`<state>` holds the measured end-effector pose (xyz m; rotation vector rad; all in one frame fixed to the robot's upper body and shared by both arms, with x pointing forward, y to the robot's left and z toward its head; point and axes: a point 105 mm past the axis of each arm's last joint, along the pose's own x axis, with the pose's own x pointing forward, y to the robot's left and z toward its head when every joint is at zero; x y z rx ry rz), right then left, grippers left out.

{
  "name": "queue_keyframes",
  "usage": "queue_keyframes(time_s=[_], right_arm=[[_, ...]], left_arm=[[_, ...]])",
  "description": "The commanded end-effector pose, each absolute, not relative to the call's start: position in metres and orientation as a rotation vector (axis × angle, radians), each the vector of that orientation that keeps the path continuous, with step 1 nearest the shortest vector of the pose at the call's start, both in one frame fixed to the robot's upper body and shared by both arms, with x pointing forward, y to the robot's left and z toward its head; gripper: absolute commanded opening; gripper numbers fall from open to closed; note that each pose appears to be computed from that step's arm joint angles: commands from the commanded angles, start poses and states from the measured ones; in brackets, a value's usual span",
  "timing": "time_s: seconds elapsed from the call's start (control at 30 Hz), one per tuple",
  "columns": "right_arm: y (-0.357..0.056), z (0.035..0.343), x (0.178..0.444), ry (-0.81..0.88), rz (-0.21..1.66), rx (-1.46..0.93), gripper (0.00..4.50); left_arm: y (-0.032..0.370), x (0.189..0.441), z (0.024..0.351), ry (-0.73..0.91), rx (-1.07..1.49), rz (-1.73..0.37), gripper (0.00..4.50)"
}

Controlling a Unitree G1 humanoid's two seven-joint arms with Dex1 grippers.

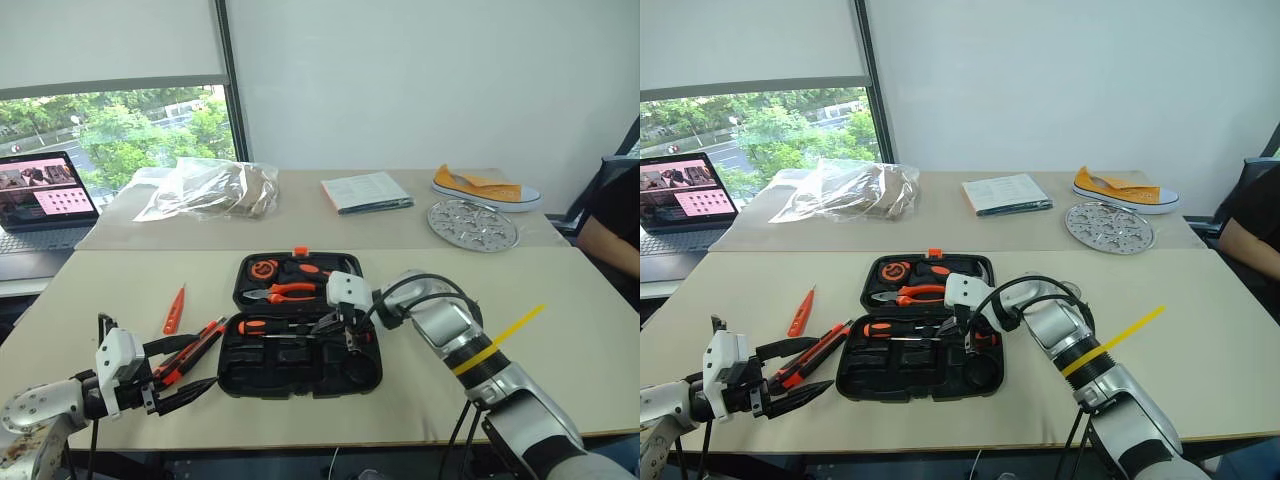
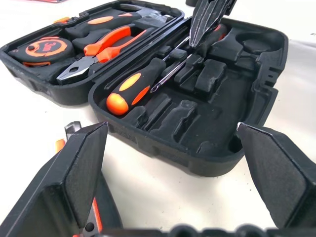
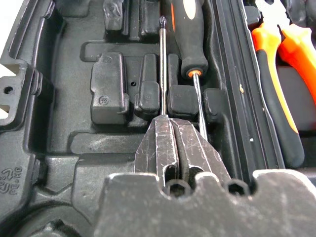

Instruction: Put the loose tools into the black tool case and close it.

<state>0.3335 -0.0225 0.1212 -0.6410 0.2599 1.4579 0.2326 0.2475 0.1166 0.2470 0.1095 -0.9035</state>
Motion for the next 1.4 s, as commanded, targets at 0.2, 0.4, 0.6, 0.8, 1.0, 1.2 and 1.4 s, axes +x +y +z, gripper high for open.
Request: queue_keyframes(time_s=[0.2, 0.4, 0.6, 0.8, 1.0, 1.2, 1.4], right_arm=[[-0.068, 0.183, 0.289, -0.141, 1.529, -0.316, 1.4], [-0.137, 0.174, 0.274, -0.242, 1.316, -0.254, 3.61], [-0.171, 0.164, 0.273, -0.253, 1.147, -0.264, 4.45], [-0.161, 0.192, 0.278, -0.348, 1.106, -0.249, 4.45], [-0.14, 0.2, 0.279, -0.361, 1.18, -0.242, 4.45], [-0.13, 0.203, 0.279, -0.368, 1.2, -0.24, 4.48], [-0.132, 0.205, 0.277, -0.372, 1.179, -0.236, 4.5]], left_arm=[[0.328, 0.202, 0.125, 0.129, 0.234, -0.559, 4.5], [0.384, 0.168, 0.105, 0.226, 0.195, -0.265, 4.5], [0.388, 0.187, 0.117, 0.177, 0.098, -0.17, 4.5], [0.358, 0.248, 0.137, 0.242, -0.063, -0.157, 4.5], [0.318, 0.314, 0.142, 0.391, -0.103, -0.129, 4.5], [0.303, 0.337, 0.124, 0.515, -0.053, -0.084, 4.24], [0.286, 0.339, 0.107, 0.56, -0.079, -0.131, 2.11]])
